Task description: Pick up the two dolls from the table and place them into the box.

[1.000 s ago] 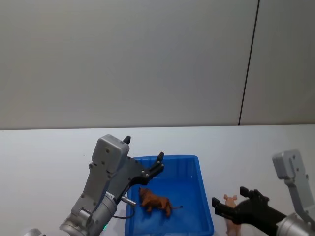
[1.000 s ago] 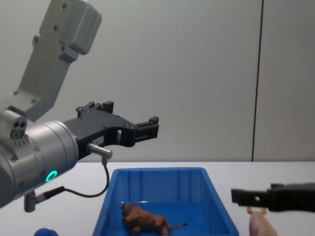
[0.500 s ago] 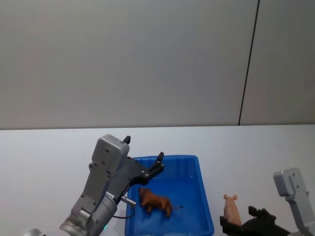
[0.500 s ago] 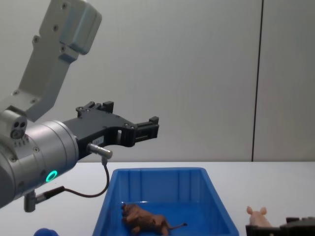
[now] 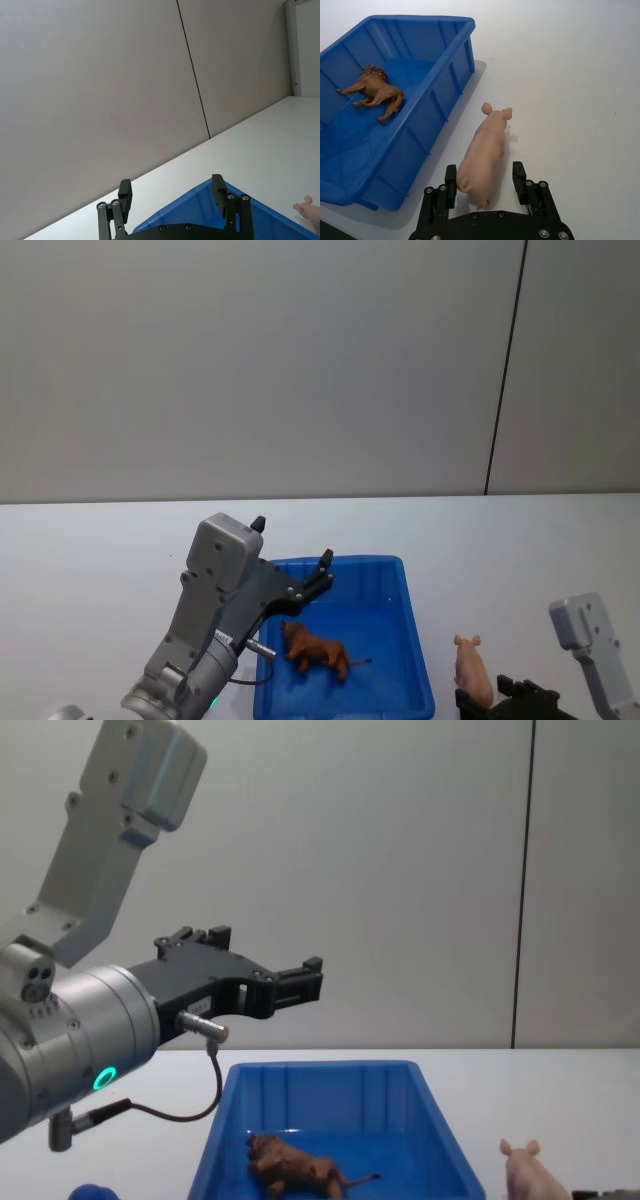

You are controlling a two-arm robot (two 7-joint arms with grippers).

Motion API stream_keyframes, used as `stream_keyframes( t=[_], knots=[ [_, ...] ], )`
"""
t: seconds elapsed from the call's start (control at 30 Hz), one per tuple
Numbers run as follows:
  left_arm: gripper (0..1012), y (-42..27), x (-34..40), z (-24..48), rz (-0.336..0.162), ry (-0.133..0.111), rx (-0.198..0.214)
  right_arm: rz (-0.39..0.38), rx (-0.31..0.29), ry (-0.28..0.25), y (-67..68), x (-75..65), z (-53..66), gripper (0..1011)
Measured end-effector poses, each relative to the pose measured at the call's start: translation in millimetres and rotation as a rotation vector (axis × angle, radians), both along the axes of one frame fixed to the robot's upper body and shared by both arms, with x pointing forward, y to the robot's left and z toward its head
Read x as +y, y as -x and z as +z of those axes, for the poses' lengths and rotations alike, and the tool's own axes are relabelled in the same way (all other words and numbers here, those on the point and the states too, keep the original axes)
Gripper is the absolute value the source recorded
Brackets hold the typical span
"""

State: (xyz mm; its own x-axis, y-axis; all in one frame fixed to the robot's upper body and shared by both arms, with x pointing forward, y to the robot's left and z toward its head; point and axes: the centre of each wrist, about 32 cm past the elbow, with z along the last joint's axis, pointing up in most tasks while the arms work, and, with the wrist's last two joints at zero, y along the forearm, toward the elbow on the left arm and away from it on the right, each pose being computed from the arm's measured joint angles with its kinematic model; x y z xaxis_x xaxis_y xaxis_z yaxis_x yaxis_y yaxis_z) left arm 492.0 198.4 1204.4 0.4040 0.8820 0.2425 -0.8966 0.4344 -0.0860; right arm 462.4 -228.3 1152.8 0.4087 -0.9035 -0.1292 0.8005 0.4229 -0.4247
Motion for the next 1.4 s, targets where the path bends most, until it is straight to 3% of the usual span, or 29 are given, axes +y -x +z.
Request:
stream_keyframes(
  t=[0.1,0.27,0.4,0.73,1.07,1.27,1.4],
  knots=[
    [1001,0.0,0.0,0.0,0.000,0.000,0.000,-0.003,-0.001,0.001,0.0,0.5,-0.1,641],
    [1002,0.0,0.0,0.0,0.000,0.000,0.000,-0.012,-0.010,0.002,0.6,1.4,0.3,453],
    [1002,0.0,0.0,0.0,0.000,0.000,0.000,-0.018,-0.027,0.003,0.8,1.8,2.2,375],
    [1002,0.0,0.0,0.0,0.000,0.000,0.000,-0.023,-0.115,0.003,-0.8,3.1,15.6,375],
    [1001,0.0,0.0,0.0,0.000,0.000,0.000,0.046,-0.229,-0.032,-11.1,10.6,47.3,375],
    [1002,0.0,0.0,0.0,0.000,0.000,0.000,0.114,-0.249,-0.064,-21.5,21.1,65.0,375],
    [1002,0.0,0.0,0.0,0.000,0.000,0.000,0.148,-0.237,-0.079,-28.1,27.4,70.5,375]
  ],
)
